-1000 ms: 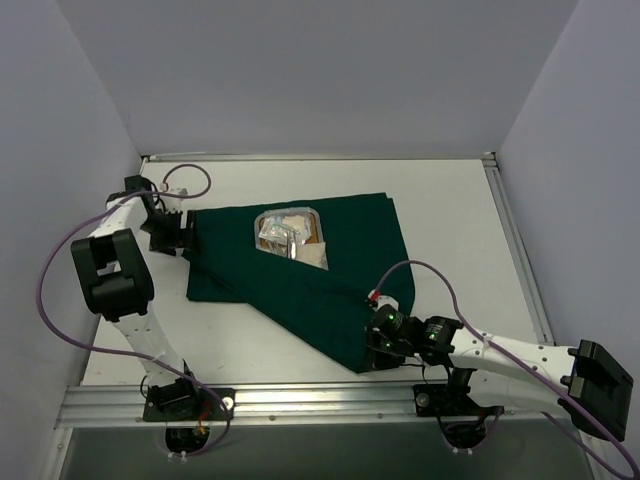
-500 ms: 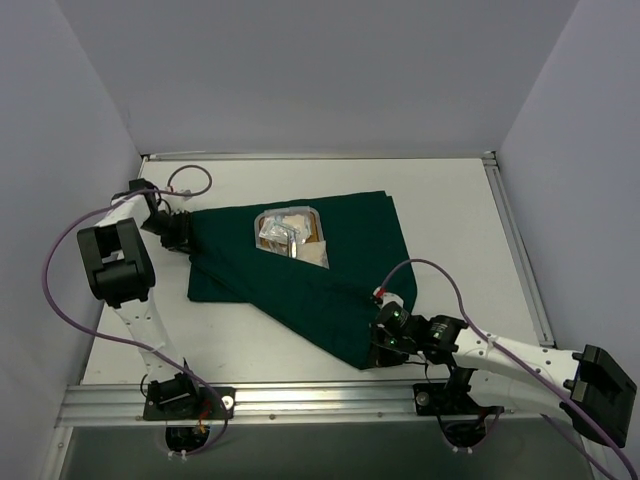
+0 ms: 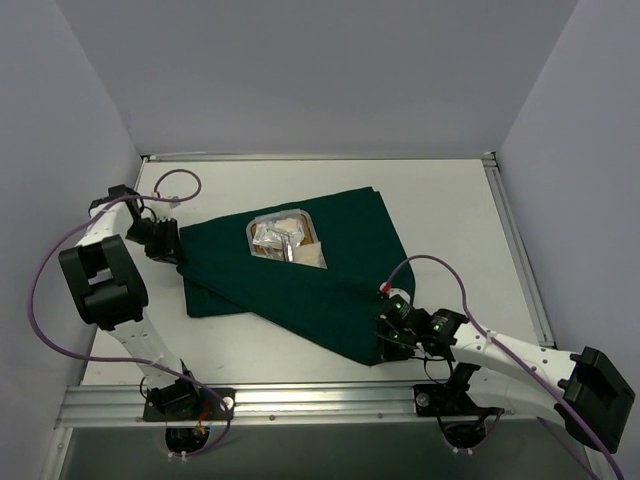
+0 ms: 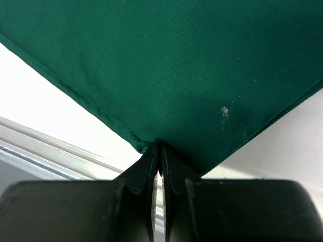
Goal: Open and lay out the surgical kit
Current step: Open the surgical kit at the center of the board, then smooth out the surgical kit at the center of the board.
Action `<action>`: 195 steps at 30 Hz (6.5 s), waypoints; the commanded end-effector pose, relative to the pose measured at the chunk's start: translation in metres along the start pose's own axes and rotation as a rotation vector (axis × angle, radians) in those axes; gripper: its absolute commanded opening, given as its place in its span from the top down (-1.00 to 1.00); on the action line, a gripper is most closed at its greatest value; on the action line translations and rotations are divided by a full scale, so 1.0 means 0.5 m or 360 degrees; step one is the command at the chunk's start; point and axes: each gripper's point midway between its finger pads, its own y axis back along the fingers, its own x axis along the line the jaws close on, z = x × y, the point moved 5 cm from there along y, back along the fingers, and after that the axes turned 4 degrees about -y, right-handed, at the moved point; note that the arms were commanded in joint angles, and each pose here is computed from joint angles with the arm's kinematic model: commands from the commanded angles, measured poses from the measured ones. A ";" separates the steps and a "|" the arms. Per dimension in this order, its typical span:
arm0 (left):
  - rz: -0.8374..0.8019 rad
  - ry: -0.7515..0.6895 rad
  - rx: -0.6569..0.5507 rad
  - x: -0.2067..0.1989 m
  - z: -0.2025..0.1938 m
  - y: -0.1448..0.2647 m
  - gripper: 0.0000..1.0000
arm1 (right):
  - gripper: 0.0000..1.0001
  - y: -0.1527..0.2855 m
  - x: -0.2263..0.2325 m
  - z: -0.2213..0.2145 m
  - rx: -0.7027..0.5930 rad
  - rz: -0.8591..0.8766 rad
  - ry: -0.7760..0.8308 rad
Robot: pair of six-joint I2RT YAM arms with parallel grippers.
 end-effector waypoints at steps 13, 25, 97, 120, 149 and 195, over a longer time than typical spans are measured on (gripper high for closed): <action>-0.0058 -0.0167 0.0128 -0.050 -0.077 0.063 0.95 | 1.00 0.043 -0.018 0.025 -0.0122 -0.0178 -0.0061; 0.0109 -0.0733 0.0947 -0.126 -0.353 0.156 0.95 | 1.00 0.125 -0.022 0.054 -0.0295 -0.0373 -0.0233; 0.0467 -0.0143 -0.0240 0.056 0.345 -0.091 0.95 | 1.00 -0.250 -0.080 0.889 -0.0682 0.0037 -0.0215; 0.0989 -0.0007 -0.0945 0.169 0.552 -0.021 0.95 | 1.00 -0.312 -0.033 1.087 -0.1228 0.0271 -0.0759; 0.0420 -0.0068 -0.0275 0.063 0.003 0.160 -0.58 | -0.14 0.020 -0.005 0.518 -0.0818 -0.0308 -0.0258; -0.0090 -0.0234 0.0484 -0.016 -0.360 0.156 0.95 | 1.00 0.045 -0.022 0.153 -0.0269 -0.0325 -0.0366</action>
